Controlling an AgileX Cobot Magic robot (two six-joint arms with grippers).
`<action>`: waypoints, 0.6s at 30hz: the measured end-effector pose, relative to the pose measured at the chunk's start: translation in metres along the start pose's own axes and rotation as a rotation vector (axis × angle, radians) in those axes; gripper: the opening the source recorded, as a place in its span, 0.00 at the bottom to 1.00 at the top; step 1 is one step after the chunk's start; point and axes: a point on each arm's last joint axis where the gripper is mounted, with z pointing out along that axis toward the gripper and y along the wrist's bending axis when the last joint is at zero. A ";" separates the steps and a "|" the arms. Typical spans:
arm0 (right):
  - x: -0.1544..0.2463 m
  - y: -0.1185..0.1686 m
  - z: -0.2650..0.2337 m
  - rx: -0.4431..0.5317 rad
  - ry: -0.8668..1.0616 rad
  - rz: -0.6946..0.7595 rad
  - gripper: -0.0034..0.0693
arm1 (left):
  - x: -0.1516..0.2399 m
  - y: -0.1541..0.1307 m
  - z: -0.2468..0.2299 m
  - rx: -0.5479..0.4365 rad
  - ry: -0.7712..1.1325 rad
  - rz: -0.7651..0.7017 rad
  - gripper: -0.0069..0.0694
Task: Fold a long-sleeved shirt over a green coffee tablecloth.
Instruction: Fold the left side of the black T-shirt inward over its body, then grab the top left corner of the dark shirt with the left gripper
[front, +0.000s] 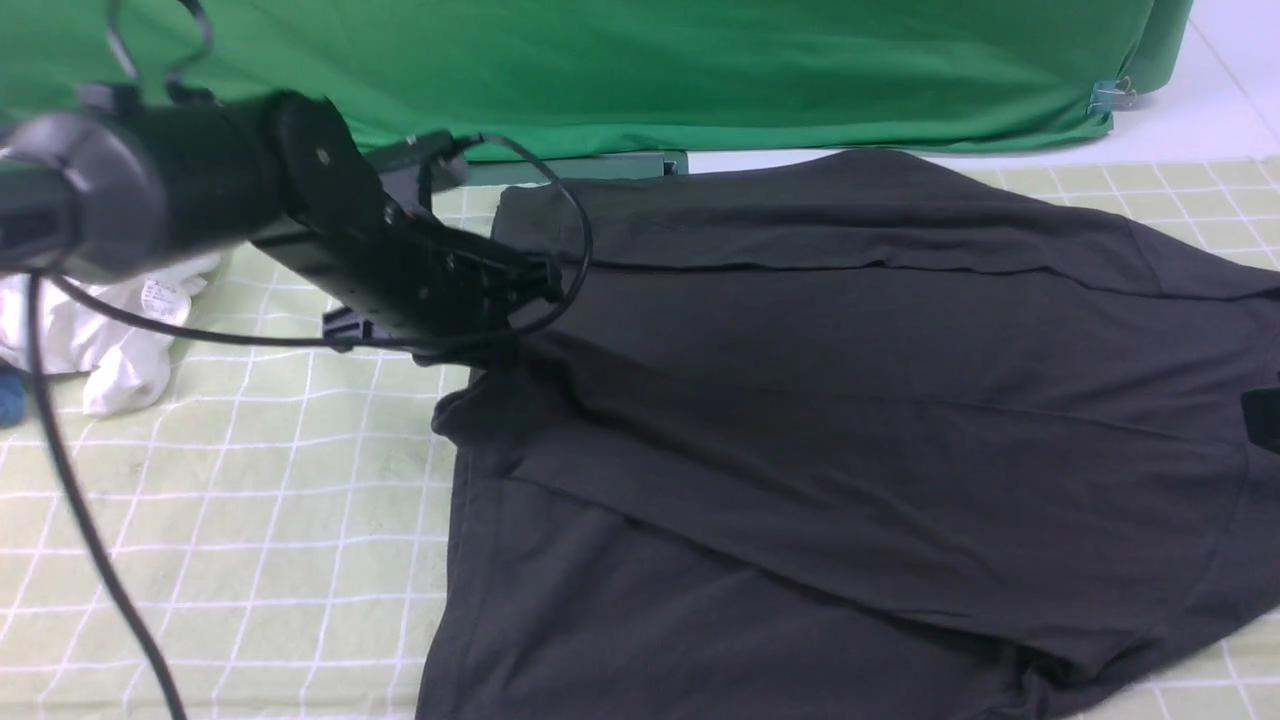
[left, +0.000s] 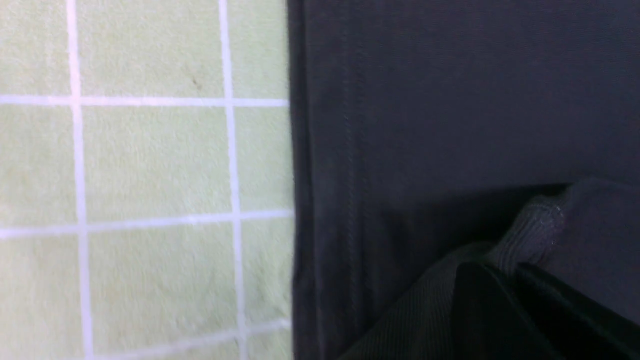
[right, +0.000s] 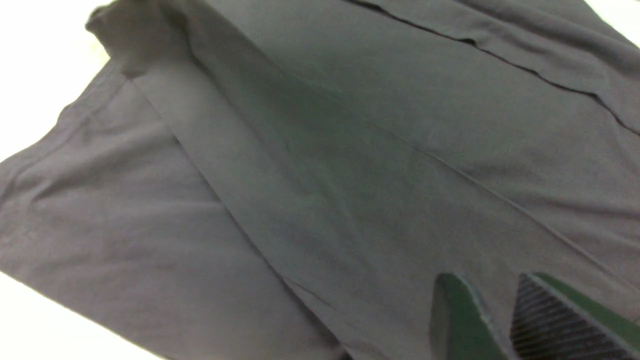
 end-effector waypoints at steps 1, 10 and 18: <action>0.000 0.000 0.000 0.000 0.000 0.000 0.30 | 0.000 0.002 0.004 -0.009 -0.005 0.007 0.15; 0.000 0.000 0.000 0.000 0.000 0.000 0.31 | -0.040 0.003 -0.011 -0.010 -0.168 -0.030 0.43; 0.000 0.000 0.000 0.000 0.000 0.000 0.32 | -0.084 0.023 0.026 0.067 -0.196 -0.245 0.62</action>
